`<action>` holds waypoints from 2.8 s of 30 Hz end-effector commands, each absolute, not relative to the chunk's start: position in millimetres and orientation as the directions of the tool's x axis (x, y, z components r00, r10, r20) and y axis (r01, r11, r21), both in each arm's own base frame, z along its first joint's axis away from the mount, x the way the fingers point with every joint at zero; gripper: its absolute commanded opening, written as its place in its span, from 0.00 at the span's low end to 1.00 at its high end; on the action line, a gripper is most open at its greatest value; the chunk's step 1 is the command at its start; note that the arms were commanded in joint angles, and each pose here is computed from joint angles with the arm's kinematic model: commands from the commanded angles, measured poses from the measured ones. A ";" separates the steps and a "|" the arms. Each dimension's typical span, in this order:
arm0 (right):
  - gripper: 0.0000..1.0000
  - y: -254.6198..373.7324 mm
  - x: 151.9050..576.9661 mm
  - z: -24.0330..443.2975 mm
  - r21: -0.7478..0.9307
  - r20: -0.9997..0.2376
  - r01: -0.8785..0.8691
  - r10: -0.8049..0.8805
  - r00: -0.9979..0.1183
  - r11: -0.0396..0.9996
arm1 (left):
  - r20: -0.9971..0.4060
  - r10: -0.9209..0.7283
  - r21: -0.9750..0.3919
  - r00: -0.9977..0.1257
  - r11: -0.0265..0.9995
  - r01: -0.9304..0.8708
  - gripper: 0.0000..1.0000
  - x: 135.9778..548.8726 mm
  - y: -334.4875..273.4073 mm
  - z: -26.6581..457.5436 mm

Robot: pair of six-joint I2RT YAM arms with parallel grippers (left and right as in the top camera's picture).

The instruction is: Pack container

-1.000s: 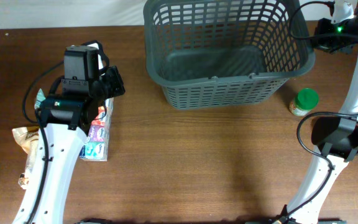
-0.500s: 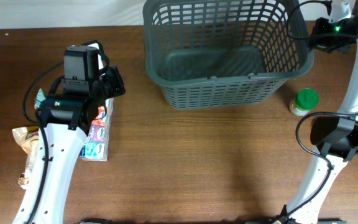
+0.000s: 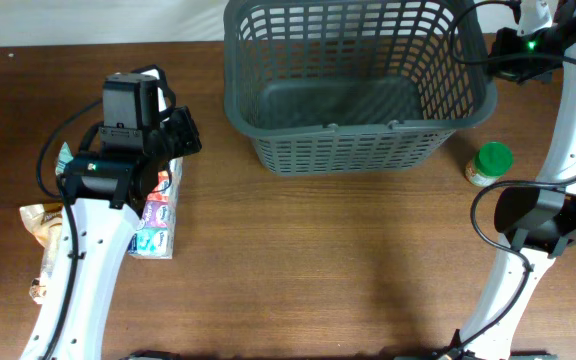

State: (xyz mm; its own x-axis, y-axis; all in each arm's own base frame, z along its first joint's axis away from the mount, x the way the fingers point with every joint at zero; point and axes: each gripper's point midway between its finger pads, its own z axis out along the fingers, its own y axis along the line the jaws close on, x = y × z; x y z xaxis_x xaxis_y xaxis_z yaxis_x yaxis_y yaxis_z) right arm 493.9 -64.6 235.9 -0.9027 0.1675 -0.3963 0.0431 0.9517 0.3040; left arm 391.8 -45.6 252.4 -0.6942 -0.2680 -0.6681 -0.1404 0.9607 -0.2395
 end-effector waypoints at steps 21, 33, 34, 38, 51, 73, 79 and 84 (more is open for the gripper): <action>0.04 -44.2 494.8 234.4 0.307 -0.391 -0.002 0.124 -0.912 0.952 | -0.680 -0.252 -0.237 -0.688 0.964 -0.118 0.02 393.8 -46.8 258.5; 0.04 -34.7 496.9 234.9 0.306 -0.396 -0.023 0.105 -0.912 0.952 | -0.680 -0.252 -0.237 -0.688 0.964 -0.119 0.02 393.9 -46.7 258.5; 0.04 -34.4 497.2 235.0 0.306 -0.397 -0.024 0.105 -0.912 0.952 | -0.680 -0.252 -0.237 -0.688 0.964 -0.119 0.02 393.9 -46.7 258.5; 0.04 -34.1 497.4 235.1 0.305 -0.398 -0.025 0.104 -0.911 0.952 | -0.680 -0.252 -0.237 -0.688 0.964 -0.118 0.02 393.8 -46.8 258.5; 0.04 -30.3 497.2 235.2 0.310 -0.397 -0.032 0.099 -0.913 0.950 | -0.681 -0.252 -0.235 -0.687 0.964 -0.121 0.02 393.9 -46.2 258.5; 0.04 -18.1 497.8 235.1 0.309 -0.396 -0.055 0.076 -0.915 0.950 | -0.681 -0.252 -0.235 -0.687 0.965 -0.120 0.02 393.9 -46.2 258.5; 0.04 -17.4 497.8 235.1 0.310 -0.396 -0.056 0.075 -0.915 0.949 | -0.681 -0.252 -0.235 -0.687 0.964 -0.121 0.02 393.9 -46.2 258.5; 0.04 -17.3 497.2 234.9 0.310 -0.394 -0.055 0.075 -0.916 0.949 | -0.681 -0.252 -0.235 -0.687 0.965 -0.121 0.02 393.9 -46.1 258.5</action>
State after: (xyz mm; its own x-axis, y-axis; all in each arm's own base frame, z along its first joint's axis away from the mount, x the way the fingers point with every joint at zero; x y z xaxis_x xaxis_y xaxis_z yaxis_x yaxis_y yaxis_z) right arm 497.0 -30.4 235.5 -0.9126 0.0939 -0.3979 -0.0300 0.9553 0.2942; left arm 391.8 -45.6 252.4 -0.6942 -0.2680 -0.6681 -0.1404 0.9607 -0.2395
